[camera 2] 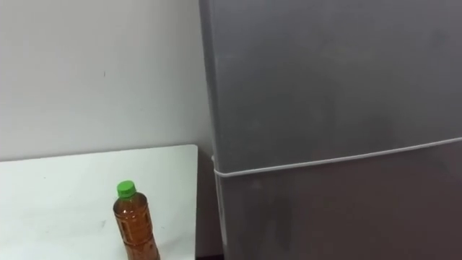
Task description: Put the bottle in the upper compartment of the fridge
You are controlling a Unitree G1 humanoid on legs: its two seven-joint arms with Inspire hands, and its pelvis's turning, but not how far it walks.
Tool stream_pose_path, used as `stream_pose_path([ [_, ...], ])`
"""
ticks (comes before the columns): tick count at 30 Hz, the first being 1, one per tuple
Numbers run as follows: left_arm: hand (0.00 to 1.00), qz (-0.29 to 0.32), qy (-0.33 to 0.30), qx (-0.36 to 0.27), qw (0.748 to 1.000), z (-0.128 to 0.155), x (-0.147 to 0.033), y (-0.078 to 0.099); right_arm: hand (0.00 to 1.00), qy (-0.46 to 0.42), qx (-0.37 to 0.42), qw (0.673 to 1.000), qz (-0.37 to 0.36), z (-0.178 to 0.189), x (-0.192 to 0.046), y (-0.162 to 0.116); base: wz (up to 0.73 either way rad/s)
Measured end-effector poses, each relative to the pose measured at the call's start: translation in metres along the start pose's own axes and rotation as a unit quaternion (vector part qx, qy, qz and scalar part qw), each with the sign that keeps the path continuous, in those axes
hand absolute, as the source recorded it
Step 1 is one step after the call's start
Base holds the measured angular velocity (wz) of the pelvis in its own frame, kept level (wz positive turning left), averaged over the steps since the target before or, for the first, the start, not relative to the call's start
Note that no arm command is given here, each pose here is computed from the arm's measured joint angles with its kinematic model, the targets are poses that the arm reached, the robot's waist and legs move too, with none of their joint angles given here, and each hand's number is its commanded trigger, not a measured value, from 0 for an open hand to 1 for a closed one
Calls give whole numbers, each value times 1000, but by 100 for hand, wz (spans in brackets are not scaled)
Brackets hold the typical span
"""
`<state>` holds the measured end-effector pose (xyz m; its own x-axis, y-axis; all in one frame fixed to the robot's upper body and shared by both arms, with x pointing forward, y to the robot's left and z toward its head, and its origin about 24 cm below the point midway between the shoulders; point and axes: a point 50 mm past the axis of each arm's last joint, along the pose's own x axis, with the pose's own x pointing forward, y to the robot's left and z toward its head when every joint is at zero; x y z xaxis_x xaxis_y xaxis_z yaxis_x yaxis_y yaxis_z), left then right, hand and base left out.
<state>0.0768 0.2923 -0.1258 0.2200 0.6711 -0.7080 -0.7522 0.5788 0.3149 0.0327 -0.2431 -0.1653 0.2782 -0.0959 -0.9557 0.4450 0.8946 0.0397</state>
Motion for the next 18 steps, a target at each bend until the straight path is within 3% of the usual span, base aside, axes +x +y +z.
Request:
stream_pose_path([
  [9, 0, -2, -148, -97, 984, 82, -12, -18, 0, -10, -16, 1000, -1, 4, -1, -2, -2],
  [15, 0, -17, -286, -146, 947, 151, -43, -19, 0, -8, -14, 1000, -1, -1, -1, 2, 3],
  [18, 0, -43, -360, -182, 914, 188, -67, -21, 0, -9, -14, 1000, -3, 0, -1, 2, 0],
])
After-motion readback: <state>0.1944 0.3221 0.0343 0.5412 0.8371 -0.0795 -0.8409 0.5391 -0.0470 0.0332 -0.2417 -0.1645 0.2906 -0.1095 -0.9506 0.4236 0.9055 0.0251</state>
